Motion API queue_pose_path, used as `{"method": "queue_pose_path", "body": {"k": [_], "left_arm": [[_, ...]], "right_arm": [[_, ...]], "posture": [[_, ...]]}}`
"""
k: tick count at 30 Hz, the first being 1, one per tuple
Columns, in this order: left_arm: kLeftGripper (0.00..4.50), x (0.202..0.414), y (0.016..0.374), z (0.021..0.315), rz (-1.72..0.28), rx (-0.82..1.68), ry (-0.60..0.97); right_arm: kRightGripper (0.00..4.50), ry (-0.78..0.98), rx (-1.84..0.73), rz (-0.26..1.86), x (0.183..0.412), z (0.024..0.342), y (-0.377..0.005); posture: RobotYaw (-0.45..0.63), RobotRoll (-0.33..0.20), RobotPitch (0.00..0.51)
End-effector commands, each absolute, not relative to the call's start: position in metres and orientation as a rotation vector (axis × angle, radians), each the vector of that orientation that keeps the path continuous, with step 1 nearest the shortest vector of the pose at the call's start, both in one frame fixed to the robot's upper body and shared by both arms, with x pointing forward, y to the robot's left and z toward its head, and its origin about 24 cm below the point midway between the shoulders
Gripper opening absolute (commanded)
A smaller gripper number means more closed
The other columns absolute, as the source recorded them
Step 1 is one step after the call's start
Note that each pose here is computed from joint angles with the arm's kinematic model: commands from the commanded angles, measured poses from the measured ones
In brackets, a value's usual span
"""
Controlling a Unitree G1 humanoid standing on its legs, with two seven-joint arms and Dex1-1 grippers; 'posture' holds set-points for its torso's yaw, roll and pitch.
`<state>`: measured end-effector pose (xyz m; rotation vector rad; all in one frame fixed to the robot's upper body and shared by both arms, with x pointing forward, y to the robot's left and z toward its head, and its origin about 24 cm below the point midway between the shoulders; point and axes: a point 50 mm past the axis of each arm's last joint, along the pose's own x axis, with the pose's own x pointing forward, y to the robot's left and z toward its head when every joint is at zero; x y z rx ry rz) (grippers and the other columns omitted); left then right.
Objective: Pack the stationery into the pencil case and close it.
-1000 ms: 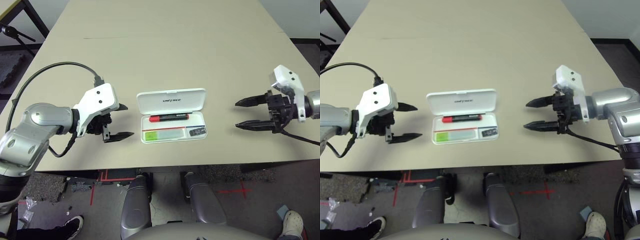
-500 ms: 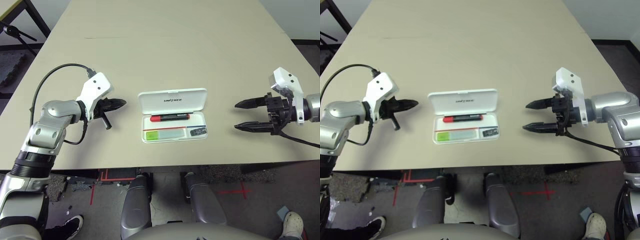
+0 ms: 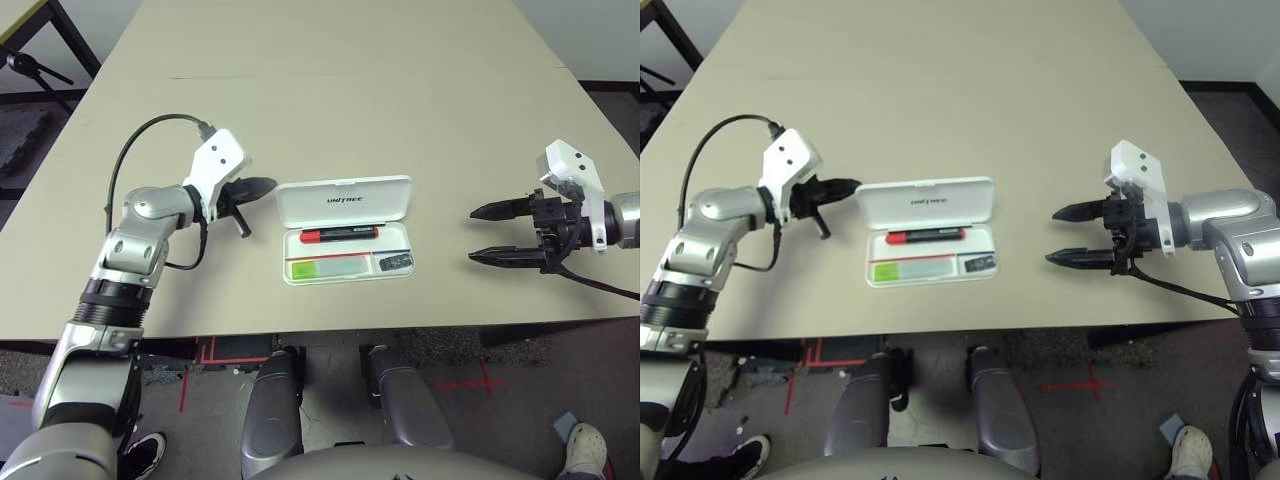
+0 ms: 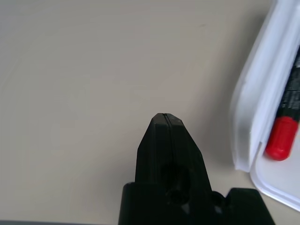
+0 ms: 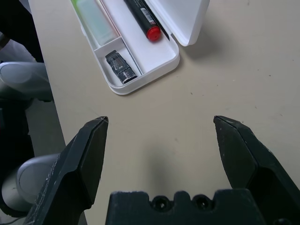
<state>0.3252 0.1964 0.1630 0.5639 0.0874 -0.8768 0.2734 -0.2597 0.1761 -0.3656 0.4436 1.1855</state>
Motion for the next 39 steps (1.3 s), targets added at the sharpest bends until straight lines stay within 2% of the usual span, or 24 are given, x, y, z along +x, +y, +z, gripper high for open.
{"method": "queue_pose_path", "body": {"k": [1, 7, 11, 18, 29, 34, 36, 39], "left_arm": [[0.02, 0.316, 0.187, 0.162, -0.975, 0.539, 0.093], [0.02, 0.298, 0.172, 0.161, -1.099, 0.448, 0.092], [0.02, 0.283, 0.163, 0.155, -1.199, 0.412, 0.149], [0.02, 0.266, 0.150, 0.127, -1.262, 0.386, 0.262], [0.02, 0.264, 0.147, 0.099, -1.261, 0.419, 0.380], [0.02, 0.262, 0.148, 0.096, -1.262, 0.429, 0.397], [0.02, 0.263, 0.149, 0.098, -1.256, 0.426, 0.375], [0.02, 0.276, 0.152, 0.110, -1.127, 0.394, 0.221]], "right_arm": [[4.50, 0.433, -0.387, 1.179, 0.271, 0.179, -0.261], [4.50, 0.432, -0.380, 1.183, 0.271, 0.177, -0.260], [4.50, 0.434, -0.378, 1.186, 0.271, 0.176, -0.260], [4.50, 0.430, -0.371, 1.181, 0.271, 0.174, -0.258], [4.50, 0.433, -0.356, 1.186, 0.267, 0.171, -0.256], [4.50, 0.421, -0.349, 1.161, 0.268, 0.169, -0.256], [4.50, 0.404, -0.347, 1.145, 0.270, 0.169, -0.256], [4.50, 0.335, -0.325, 1.093, 0.276, 0.170, -0.253]], "posture": [[-0.12, 0.000, 0.177], [-0.12, 0.000, 0.179], [-0.12, 0.000, 0.181], [-0.11, 0.000, 0.187], [-0.12, 0.000, 0.199], [-0.12, 0.000, 0.208], [-0.12, 0.000, 0.208], [-0.12, 0.000, 0.209]]}}
